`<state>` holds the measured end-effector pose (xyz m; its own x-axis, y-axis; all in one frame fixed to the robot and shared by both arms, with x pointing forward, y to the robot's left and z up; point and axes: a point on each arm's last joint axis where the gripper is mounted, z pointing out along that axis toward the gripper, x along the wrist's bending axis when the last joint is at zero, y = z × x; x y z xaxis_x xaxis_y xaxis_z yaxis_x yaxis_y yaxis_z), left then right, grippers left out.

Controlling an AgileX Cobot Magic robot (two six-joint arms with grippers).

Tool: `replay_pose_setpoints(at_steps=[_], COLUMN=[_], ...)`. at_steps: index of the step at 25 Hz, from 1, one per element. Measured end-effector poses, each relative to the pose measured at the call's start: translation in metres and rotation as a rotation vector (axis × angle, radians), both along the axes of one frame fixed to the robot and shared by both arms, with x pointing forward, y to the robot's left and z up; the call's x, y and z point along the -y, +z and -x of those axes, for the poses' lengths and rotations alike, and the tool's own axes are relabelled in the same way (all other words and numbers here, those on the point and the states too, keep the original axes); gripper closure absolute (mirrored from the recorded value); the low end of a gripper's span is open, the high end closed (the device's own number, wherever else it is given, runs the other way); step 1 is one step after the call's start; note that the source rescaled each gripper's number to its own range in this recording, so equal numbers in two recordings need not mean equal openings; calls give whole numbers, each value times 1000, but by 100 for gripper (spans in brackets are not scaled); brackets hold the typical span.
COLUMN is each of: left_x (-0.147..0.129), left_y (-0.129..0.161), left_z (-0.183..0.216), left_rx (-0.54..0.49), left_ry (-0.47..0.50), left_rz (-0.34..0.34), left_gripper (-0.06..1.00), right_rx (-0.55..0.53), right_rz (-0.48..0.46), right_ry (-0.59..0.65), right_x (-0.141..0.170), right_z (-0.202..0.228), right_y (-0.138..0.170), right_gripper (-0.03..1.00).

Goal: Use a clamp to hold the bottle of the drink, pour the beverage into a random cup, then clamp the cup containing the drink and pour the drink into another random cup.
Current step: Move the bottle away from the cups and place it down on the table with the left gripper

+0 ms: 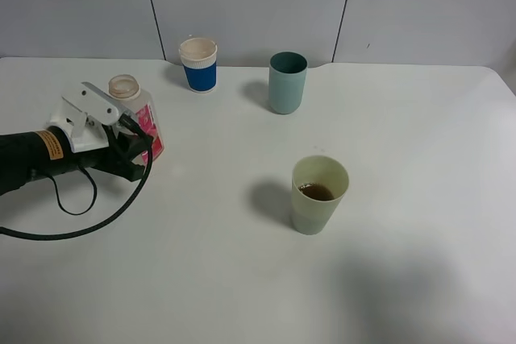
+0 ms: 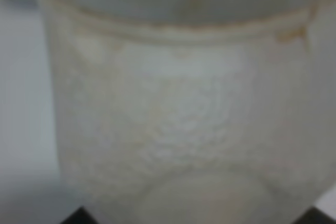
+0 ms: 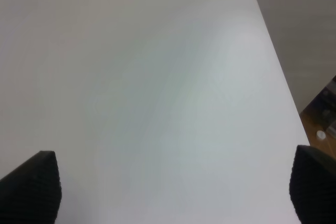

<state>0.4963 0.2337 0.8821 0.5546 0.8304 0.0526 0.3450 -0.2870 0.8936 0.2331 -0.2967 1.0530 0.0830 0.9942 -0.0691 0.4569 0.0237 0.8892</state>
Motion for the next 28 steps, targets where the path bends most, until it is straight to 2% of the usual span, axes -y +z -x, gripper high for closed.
replay_pose_setpoints(at_steps=[11, 16, 28], left_x=[2, 3, 3], left_y=[-10, -14, -14], left_z=[1, 0, 0], left_rx=[-23, -14, -14], left_ry=[-21, -27, -28], left_rz=[7, 31, 33], left_gripper=[94, 94, 94], right_rx=[0, 0, 0], right_rz=[0, 0, 0], right_ry=[0, 0, 0], right_x=[0, 0, 0], right_z=[0, 0, 0], right_y=[0, 0, 0], right_gripper=[37, 37, 37])
